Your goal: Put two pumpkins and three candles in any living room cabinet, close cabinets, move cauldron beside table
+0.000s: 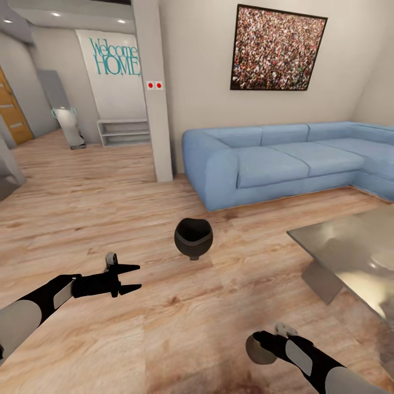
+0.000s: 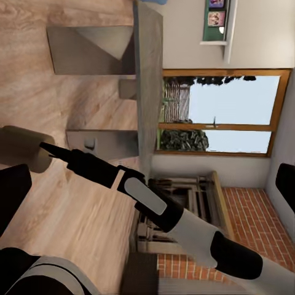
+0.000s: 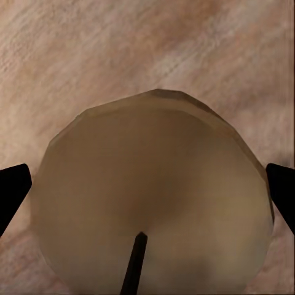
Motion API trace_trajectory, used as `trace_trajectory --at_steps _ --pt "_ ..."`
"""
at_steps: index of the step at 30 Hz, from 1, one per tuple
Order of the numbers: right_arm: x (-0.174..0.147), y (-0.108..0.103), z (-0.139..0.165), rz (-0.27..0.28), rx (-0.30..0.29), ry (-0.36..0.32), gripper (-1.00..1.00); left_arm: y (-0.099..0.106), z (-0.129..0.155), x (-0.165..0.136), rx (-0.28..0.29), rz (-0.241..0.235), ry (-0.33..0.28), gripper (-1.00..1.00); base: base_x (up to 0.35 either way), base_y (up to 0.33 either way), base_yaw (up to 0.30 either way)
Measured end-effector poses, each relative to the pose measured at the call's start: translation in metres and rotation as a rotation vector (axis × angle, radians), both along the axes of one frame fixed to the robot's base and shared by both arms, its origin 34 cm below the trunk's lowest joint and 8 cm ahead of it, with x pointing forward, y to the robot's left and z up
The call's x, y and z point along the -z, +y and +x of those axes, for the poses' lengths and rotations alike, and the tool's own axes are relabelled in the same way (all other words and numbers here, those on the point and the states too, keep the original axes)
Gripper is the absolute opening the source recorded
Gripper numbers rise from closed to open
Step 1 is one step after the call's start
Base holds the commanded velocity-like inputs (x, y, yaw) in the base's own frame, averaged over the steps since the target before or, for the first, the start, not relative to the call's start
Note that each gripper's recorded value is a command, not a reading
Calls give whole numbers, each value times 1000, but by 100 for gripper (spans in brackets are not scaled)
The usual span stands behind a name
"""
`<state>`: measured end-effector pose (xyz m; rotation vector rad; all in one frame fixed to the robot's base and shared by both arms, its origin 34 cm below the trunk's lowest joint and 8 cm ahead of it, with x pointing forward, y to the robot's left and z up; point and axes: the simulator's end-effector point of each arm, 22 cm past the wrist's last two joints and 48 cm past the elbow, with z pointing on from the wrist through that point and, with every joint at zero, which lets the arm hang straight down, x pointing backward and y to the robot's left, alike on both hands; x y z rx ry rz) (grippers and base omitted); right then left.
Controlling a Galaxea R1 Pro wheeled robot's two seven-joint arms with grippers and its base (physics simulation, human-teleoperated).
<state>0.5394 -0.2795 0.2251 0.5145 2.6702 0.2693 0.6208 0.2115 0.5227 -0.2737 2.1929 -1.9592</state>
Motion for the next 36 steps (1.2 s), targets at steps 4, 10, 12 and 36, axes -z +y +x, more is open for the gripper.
trace_trajectory --at_steps 4,10,12,36 --pt "-8 0 5 1 0 -17 -100 0 0 -11 -2 -6 -18 100 -8 2 -278" --pt "-20 0 11 0 -1 -41 -100 0 -2 -30 3 -33 -49 100 -3 0 -278" --pt "-24 0 13 0 -1 -50 -100 -1 -3 -35 4 -36 -58 100 -169 0 -278" --pt "-59 -1 28 0 1 -112 -100 1 -8 -77 2 -40 -129 100 -330 37 -177"
